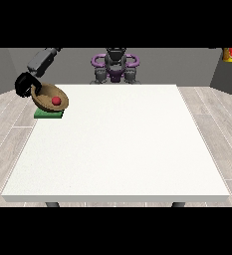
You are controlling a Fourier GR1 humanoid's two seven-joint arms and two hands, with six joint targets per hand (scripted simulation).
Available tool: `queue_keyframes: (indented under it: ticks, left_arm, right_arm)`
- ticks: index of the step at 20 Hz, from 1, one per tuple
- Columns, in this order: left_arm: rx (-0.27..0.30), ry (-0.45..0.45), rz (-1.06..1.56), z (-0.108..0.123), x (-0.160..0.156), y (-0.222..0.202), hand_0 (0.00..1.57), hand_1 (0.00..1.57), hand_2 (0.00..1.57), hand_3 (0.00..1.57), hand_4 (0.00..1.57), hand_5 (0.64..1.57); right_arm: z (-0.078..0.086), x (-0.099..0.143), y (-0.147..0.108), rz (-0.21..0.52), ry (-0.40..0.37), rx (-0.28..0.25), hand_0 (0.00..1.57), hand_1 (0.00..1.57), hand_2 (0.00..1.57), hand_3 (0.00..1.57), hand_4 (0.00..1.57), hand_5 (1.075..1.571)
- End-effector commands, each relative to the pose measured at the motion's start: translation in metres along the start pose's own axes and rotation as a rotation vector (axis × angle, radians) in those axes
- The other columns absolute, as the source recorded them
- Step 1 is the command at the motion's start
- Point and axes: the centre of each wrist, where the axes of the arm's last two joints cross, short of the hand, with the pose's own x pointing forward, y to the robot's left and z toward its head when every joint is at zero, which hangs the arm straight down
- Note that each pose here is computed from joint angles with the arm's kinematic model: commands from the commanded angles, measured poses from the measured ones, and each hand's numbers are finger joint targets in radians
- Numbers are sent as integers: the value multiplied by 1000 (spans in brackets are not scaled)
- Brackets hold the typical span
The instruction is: Pick the cup and pour the ball into the bowl, then pick the bowl and place it on the pad
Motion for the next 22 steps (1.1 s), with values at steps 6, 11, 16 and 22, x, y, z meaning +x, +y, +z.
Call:
queue_keyframes:
  ticks: [6, 11, 16, 22]
  left_arm:
    - [1, 10, 12, 0, 10, 11, 0, 0, 0, 0, 1195, 1560]
    - [3, -49, -14, 14, 6, 19, 0, 0, 0, 0, 1190, 1562]
    - [26, -51, 2, 1, 27, 37, 0, 0, 0, 0, 1191, 1565]
    - [4, -85, -21, 3, 15, 22, 0, 0, 0, 0, 1194, 1569]
  right_arm:
    - [-3, 1, -12, 43, 4, -136, 1555, 1555, 1512, 932, 0, 1554]
    - [-5, 3, -30, -72, -16, -169, 1451, 1451, 1393, 799, 0, 1536]
    - [-10, 8, 38, -96, -78, -106, 1434, 1434, 1376, 670, 0, 1534]
    - [-16, 38, 8, 42, -65, -100, 194, 194, 412, 787, 0, 1454]
